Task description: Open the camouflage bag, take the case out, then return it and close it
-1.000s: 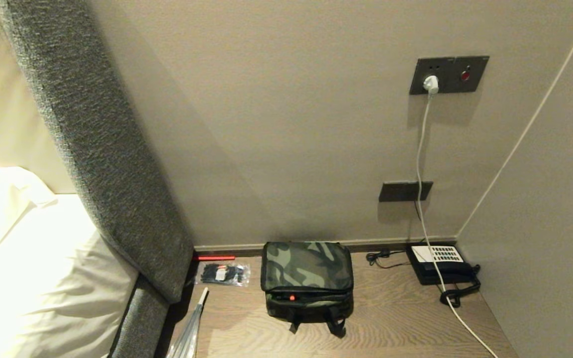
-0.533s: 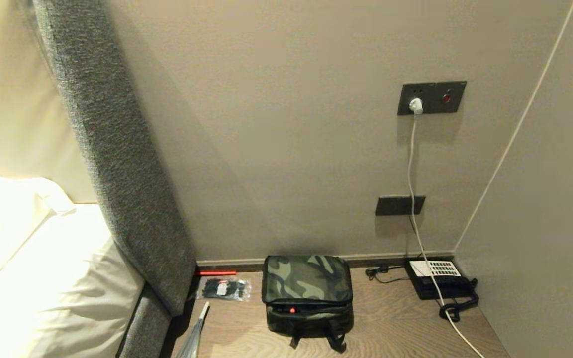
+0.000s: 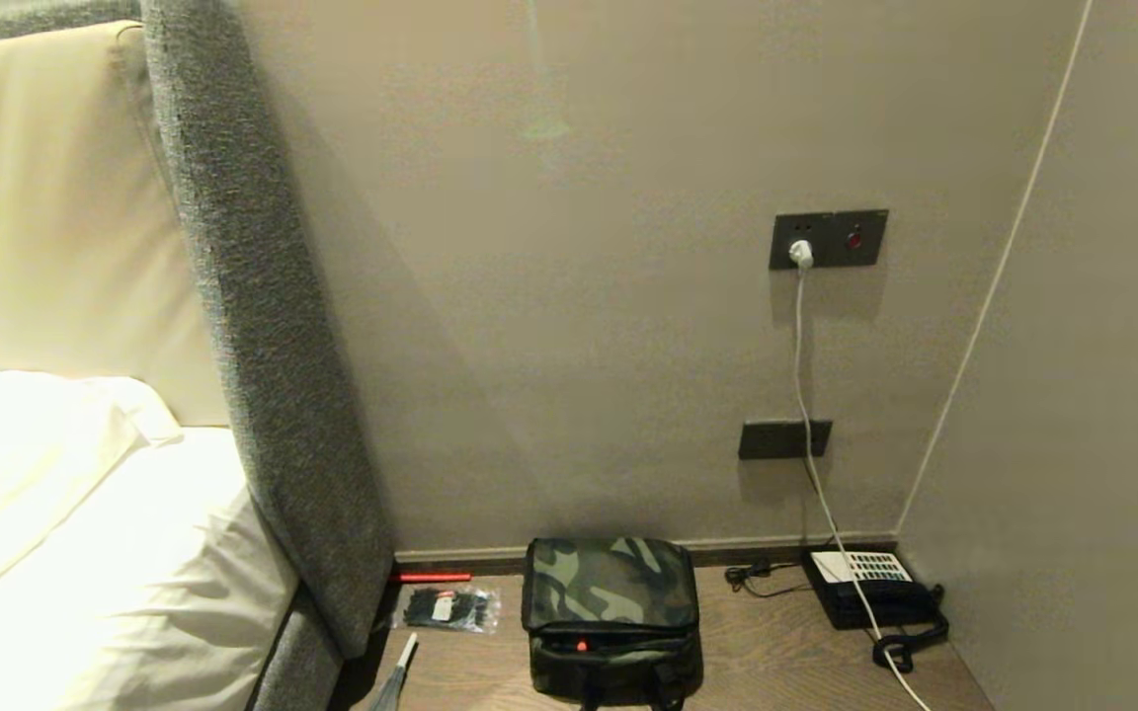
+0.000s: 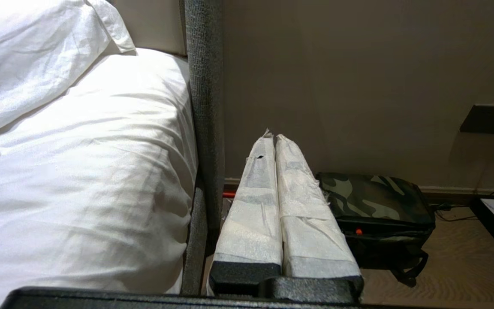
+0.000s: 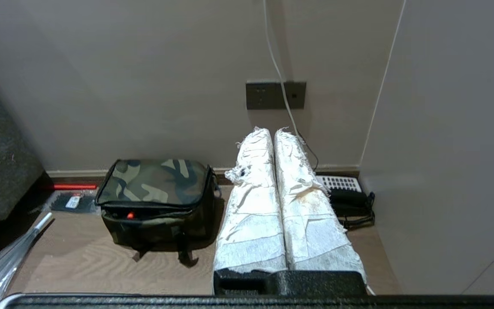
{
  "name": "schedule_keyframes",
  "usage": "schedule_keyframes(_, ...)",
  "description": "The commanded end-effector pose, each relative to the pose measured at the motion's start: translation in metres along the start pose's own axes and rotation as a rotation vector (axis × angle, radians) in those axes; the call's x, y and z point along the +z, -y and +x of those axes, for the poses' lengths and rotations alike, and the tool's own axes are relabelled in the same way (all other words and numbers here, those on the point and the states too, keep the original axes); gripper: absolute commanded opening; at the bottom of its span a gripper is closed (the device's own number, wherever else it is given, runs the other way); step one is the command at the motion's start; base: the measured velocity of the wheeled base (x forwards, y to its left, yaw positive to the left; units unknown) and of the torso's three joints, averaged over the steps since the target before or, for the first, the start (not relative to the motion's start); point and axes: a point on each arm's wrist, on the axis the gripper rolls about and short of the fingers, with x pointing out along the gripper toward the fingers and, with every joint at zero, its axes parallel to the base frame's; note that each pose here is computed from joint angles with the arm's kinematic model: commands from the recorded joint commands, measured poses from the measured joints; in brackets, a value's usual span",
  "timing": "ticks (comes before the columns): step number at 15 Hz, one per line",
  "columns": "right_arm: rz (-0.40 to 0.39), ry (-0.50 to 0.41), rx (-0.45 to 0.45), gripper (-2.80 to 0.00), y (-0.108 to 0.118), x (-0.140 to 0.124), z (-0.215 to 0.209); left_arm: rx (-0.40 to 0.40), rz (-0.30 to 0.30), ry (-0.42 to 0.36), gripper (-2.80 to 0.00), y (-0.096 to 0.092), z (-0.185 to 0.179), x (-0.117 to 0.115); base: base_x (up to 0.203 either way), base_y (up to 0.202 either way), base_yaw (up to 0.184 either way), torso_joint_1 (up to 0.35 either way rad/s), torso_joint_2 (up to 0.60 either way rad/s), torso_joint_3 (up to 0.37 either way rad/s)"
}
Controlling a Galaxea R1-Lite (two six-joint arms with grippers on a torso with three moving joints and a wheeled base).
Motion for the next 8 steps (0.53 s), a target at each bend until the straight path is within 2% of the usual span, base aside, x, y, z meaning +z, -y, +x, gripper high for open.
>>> schedule_keyframes(1,0.0,0.002,0.001,-2.8,0.0,0.0003,-0.0002,0.001,0.001,-0.001,-2.8,0.0,0.0001,-0.0009,0.0,0.0,0.0,-0.002,0.0,0.081)
schedule_keyframes(8,0.0,0.001,0.001,-2.8,0.0,0.0,-0.0001,0.001,0.001,-0.001,-2.8,0.0,0.0001,-0.0009,0.0,0.0,0.0,0.001,0.0,0.013)
